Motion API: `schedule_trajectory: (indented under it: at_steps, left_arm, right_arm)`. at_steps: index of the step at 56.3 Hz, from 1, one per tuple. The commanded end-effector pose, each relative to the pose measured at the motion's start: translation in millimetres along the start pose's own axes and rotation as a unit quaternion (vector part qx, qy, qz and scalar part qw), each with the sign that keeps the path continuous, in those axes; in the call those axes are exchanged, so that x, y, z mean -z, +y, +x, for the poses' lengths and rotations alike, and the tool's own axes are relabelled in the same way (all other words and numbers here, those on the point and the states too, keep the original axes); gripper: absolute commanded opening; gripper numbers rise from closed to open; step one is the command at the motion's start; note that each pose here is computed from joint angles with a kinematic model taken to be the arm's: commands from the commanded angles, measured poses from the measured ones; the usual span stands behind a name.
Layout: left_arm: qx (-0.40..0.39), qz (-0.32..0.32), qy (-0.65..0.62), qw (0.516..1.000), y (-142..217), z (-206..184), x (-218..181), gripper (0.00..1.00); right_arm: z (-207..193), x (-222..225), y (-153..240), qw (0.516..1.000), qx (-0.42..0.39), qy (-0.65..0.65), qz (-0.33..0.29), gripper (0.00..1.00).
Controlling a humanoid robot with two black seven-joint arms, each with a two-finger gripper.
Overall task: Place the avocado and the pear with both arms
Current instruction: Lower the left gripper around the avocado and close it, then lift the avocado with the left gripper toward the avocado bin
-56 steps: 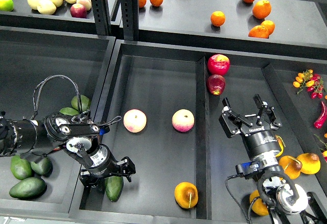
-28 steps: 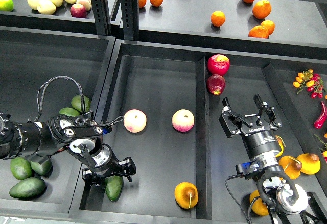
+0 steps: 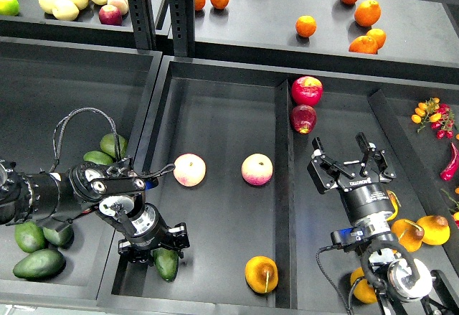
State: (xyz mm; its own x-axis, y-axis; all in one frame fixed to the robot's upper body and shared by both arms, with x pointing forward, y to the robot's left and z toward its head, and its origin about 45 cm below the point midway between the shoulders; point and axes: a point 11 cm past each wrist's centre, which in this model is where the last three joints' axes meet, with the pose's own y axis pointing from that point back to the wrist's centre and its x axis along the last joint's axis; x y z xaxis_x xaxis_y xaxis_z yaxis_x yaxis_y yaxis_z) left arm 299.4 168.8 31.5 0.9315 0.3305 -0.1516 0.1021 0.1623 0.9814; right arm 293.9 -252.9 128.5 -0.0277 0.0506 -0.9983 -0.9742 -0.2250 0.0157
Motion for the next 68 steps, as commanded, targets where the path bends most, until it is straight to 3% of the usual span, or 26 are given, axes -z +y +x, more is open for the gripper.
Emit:
schedule_trajectory:
  at_steps: [1, 14, 30, 54, 68]
  left_arm:
    - [0.002, -0.003, 0.005, 1.0, 0, 0, 0, 0.52]
    - [0.009, -0.018, 0.021, 1.0, -2, -2, -1, 0.35]
    - [0.016, -0.03, 0.034, 0.999, 1, -3, -5, 0.22]
    - [0.006, -0.04, 0.033, 0.999, 19, 9, -10, 0.21]
    - [-0.04, -0.066, 0.055, 0.996, 72, 50, -9, 0.21]
  right_arm:
    - [0, 0, 0, 1.0, 0.0, 0.0, 0.0, 1.0]
    - [0, 0, 0, 1.0, 0.0, 0.0, 0.0, 1.0]
    - [0, 0, 0, 1.0, 0.0, 0.0, 0.0, 1.0]
    - [1, 0, 0, 1.0, -0.001, 0.0, 0.0, 1.0]
    - [2, -3, 0, 1.0, -0.002, 0.0, -0.004, 1.0]
